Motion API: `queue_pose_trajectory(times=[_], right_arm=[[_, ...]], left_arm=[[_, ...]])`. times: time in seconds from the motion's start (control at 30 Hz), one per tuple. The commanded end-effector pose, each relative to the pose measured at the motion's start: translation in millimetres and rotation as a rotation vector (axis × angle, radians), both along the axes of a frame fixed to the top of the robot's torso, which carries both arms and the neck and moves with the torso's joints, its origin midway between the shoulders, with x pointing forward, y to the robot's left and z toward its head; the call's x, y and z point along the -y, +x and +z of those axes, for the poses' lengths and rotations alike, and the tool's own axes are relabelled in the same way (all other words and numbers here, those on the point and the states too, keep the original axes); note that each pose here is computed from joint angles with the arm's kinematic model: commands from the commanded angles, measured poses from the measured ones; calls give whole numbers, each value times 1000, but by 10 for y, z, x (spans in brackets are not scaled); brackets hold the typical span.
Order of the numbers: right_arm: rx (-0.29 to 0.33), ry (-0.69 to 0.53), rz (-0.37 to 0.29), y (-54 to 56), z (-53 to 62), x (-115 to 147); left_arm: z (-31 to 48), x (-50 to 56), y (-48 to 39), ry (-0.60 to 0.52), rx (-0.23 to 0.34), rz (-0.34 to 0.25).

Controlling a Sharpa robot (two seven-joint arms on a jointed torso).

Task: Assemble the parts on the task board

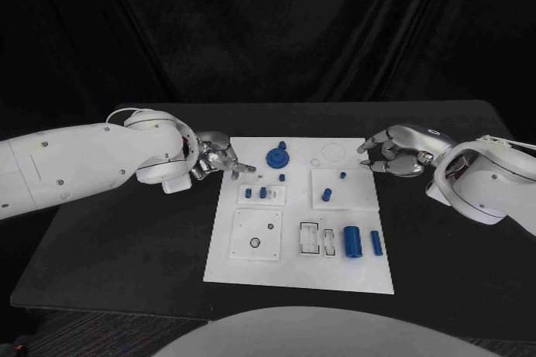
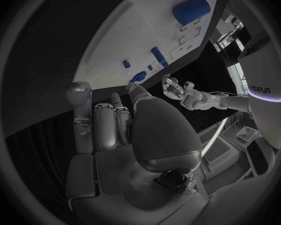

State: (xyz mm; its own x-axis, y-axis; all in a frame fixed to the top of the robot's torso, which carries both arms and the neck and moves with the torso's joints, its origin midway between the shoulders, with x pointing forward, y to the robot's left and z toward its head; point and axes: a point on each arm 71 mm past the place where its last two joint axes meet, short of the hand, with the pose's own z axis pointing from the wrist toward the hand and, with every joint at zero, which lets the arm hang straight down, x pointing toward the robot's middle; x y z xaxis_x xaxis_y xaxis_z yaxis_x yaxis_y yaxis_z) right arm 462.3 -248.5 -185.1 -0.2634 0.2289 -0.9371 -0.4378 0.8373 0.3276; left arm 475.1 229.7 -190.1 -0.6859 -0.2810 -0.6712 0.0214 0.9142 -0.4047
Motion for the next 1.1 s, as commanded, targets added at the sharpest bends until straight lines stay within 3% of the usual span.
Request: queue_pose_trajectory(times=[0.03,0.13,0.23,0.27,0.33,0.43,0.83,1.1], right_arm=[[39,23,-4,-2,47,-14],[44,26,3,0,57,-31],[43,26,9,4,56,-45],[42,25,10,5,56,-46],[38,23,13,4,52,-48],[34,21,15,5,48,-44],[28,16,16,11,28,-28],[22,13,15,15,11,-21]], left_arm=[[251,98,90,-93,265,-77],[420,195,129,-150,445,-193],[516,305,140,-180,570,-337],[524,320,140,-182,585,-357],[537,385,131,-183,649,-453],[494,459,106,-177,730,-578],[163,656,123,-64,807,-811],[37,771,133,-21,781,-858]])
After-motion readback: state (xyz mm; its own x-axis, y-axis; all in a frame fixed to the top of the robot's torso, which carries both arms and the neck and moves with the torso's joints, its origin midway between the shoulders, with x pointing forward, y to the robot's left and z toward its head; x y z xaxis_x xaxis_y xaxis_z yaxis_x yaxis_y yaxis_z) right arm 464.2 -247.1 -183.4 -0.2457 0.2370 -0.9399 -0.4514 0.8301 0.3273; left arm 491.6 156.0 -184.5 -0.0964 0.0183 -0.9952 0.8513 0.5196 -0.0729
